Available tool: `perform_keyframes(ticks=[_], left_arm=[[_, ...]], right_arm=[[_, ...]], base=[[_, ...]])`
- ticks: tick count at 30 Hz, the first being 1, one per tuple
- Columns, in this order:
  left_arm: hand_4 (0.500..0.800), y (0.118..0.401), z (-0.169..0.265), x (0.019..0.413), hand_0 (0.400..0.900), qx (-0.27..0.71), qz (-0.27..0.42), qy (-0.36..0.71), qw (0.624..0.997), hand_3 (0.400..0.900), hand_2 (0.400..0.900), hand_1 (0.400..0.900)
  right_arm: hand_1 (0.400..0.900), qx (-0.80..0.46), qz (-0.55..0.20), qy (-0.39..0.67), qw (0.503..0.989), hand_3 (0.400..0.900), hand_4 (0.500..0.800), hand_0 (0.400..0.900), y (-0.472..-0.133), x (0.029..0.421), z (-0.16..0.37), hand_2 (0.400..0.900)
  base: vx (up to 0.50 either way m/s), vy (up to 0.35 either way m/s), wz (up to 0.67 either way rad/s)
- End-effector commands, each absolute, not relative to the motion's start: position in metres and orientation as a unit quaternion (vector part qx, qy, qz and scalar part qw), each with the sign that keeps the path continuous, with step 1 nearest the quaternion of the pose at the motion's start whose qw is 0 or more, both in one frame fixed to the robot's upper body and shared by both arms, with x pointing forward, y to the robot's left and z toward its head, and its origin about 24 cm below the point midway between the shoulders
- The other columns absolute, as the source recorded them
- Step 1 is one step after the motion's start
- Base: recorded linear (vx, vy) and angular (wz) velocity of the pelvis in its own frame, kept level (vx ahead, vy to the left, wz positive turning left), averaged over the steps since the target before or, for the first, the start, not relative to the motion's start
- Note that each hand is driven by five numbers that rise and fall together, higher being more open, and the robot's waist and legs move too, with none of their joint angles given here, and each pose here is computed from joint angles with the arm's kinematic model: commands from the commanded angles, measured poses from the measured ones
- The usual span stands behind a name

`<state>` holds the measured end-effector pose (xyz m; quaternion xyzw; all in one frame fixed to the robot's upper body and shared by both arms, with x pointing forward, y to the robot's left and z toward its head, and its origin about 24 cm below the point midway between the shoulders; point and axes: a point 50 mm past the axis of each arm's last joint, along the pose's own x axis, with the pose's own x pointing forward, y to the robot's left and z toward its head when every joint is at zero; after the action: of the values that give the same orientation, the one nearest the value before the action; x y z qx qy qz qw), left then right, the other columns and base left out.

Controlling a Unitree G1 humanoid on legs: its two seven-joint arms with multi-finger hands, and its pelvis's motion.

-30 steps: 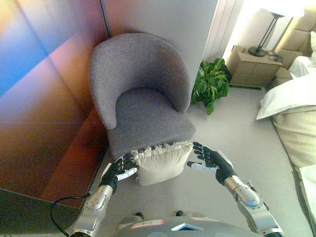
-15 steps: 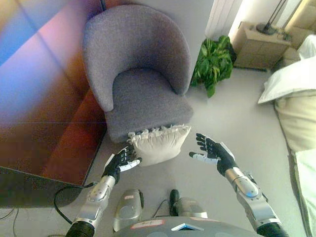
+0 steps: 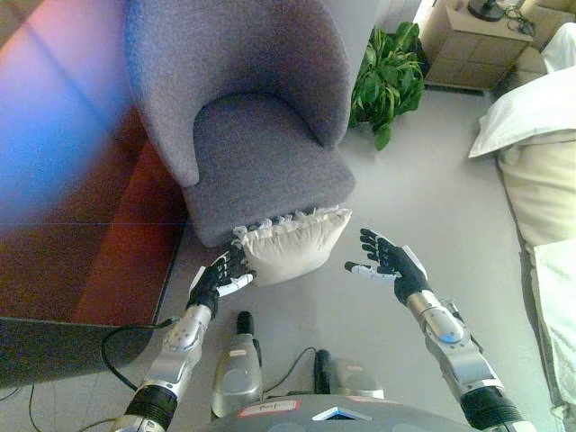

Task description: Pick up the pillow and put it on the sofa.

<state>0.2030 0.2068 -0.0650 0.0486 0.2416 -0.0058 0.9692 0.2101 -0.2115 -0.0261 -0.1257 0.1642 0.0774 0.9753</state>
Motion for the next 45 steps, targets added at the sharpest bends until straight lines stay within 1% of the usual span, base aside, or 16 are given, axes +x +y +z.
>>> perform_keyframes(ticks=[1,8,14,16,18,23,24,25,26,27,28,29,31,37,40,45], left_arm=[[0.800,0.214,-0.019,0.237,0.900,0.065,0.000,0.118,0.991,0.900,0.900,0.900],[0.800,0.213,-0.004,0.248,0.900,0.065,0.002,0.083,0.994,0.900,0.900,0.900],[0.800,0.205,0.004,0.261,0.900,0.060,-0.006,0.060,0.996,0.900,0.900,0.900],[0.800,0.209,0.011,0.264,0.900,0.064,0.000,0.046,0.997,0.900,0.900,0.900],[0.800,0.210,0.014,0.266,0.900,0.065,0.001,0.041,0.997,0.900,0.900,0.900],[0.800,0.197,0.019,0.273,0.900,0.032,-0.011,0.028,0.999,0.900,0.900,0.900],[0.800,0.196,0.019,0.273,0.900,0.031,-0.011,0.028,0.999,0.900,0.900,0.900],[0.800,0.187,0.024,0.280,0.900,0.023,-0.027,0.019,0.999,0.900,0.900,0.900],[0.800,0.187,0.024,0.280,0.900,0.023,-0.026,0.018,0.999,0.900,0.900,0.900],[0.800,0.177,0.034,0.288,0.900,0.023,-0.040,0.001,0.999,0.900,0.900,0.900],[0.800,0.175,0.039,0.291,0.900,0.021,-0.040,-0.008,0.999,0.900,0.900,0.900],[0.800,0.175,0.040,0.291,0.900,0.021,-0.040,-0.009,0.999,0.900,0.900,0.900],[0.800,0.170,0.052,0.298,0.900,0.016,-0.043,-0.034,0.998,0.900,0.900,0.900],[0.800,0.163,0.076,0.311,0.900,0.007,-0.038,-0.081,0.996,0.900,0.900,0.900],[0.800,0.159,0.099,0.314,0.900,-0.006,-0.046,-0.125,0.991,0.900,0.900,0.900],[0.800,0.152,0.123,0.319,0.900,-0.018,-0.048,-0.170,0.984,0.900,0.900,0.900]], right_arm=[[0.900,-0.120,0.084,0.043,0.988,0.900,0.800,0.900,-0.197,0.243,0.014,0.900],[0.900,-0.201,0.069,-0.013,0.977,0.900,0.800,0.900,-0.196,0.268,0.039,0.900],[0.900,-0.330,0.041,-0.051,0.942,0.900,0.800,0.900,-0.208,0.283,0.058,0.900],[0.900,-0.415,0.030,-0.060,0.908,0.900,0.800,0.900,-0.219,0.285,0.065,0.900],[0.900,-0.469,0.027,-0.053,0.881,0.900,0.800,0.900,-0.225,0.285,0.063,0.900],[0.900,-0.602,0.025,-0.078,0.795,0.900,0.800,0.900,-0.238,0.300,0.081,0.900],[0.900,-0.602,0.025,-0.079,0.794,0.900,0.800,0.900,-0.238,0.301,0.081,0.900],[0.900,-0.638,0.015,-0.080,0.765,0.900,0.800,0.900,-0.248,0.304,0.089,0.900],[0.900,-0.639,0.015,-0.080,0.765,0.900,0.800,0.900,-0.248,0.305,0.090,0.900],[0.900,-0.649,0.001,-0.097,0.755,0.900,0.800,0.900,-0.250,0.308,0.101,0.900],[0.900,-0.654,-0.006,-0.109,0.749,0.900,0.800,0.900,-0.250,0.310,0.108,0.900],[0.900,-0.654,-0.006,-0.110,0.748,0.900,0.800,0.900,-0.250,0.311,0.109,0.900],[0.900,-0.657,-0.010,-0.148,0.739,0.900,0.800,0.900,-0.239,0.321,0.128,0.900],[0.900,-0.643,-0.041,-0.193,0.740,0.900,0.800,0.900,-0.229,0.334,0.152,0.900],[0.900,-0.637,-0.068,-0.218,0.736,0.900,0.800,0.900,-0.231,0.336,0.169,0.900],[0.900,-0.626,-0.095,-0.238,0.736,0.900,0.800,0.900,-0.231,0.338,0.184,0.900]], base=[[0.178,0.218,0.11],[0.179,0.139,0.03],[0.194,-0.248,0.27],[0.275,-0.384,0.68],[0.253,-0.292,0.64],[0.143,-0.341,0.82],[0.009,-0.318,1.05],[-0.001,-0.224,0.78],[-0.088,-0.364,1.22],[-0.142,-0.179,0.62],[-0.134,-0.184,0.55],[-0.099,-0.060,-0.07],[-0.117,-0.063,-0.29],[-0.111,-0.021,-0.07],[-0.154,0.018,0.10],[-0.077,0.024,0.04]])
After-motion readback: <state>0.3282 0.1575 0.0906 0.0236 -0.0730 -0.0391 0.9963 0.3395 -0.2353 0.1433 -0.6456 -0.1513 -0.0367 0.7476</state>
